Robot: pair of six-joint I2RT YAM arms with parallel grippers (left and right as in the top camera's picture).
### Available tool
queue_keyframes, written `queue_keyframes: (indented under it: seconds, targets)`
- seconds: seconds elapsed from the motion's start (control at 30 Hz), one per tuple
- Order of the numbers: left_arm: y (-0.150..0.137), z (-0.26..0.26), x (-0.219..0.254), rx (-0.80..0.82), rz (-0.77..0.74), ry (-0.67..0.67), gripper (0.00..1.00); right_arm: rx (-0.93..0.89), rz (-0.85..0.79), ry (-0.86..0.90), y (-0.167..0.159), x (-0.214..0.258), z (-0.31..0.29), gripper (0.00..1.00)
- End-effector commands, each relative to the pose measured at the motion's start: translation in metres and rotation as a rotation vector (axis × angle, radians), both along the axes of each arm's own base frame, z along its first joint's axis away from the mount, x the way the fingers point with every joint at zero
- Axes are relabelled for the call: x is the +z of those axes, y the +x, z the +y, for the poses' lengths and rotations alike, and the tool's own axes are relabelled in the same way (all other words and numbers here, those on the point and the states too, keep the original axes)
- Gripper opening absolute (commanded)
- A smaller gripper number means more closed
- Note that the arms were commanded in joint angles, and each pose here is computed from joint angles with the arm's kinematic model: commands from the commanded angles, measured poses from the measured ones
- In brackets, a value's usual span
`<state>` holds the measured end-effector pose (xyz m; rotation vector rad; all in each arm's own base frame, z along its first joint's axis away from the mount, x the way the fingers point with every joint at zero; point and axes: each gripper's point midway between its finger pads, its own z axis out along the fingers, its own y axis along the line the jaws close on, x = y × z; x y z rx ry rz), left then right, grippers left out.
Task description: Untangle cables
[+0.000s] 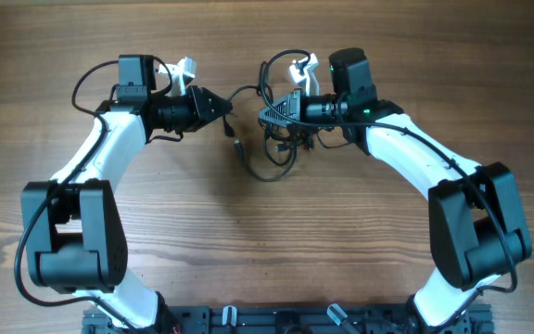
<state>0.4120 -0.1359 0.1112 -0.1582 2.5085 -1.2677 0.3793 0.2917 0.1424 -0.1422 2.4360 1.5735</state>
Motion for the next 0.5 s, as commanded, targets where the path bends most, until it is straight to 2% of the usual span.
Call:
queue_keyframes:
  seconds: [0.0,0.03,0.17,0.47]
  targets:
    - [-0.002,-0.003,0.004,-0.012,0.005,-0.029,0.51,0.033,0.006,0.054,-0.008,0.02,0.006,0.04]
    - [-0.002,-0.003,0.004,-0.006,0.014,-0.033,0.56,0.03,0.018,0.06,-0.008,0.021,0.007,0.04]
    - [-0.007,-0.014,0.005,-0.033,0.02,-0.044,0.6,0.049,0.013,0.108,-0.008,0.032,0.01,0.04]
    - [-0.022,-0.064,-0.004,-0.102,0.085,-0.062,0.63,0.083,0.018,0.196,-0.01,0.055,0.017,0.04]
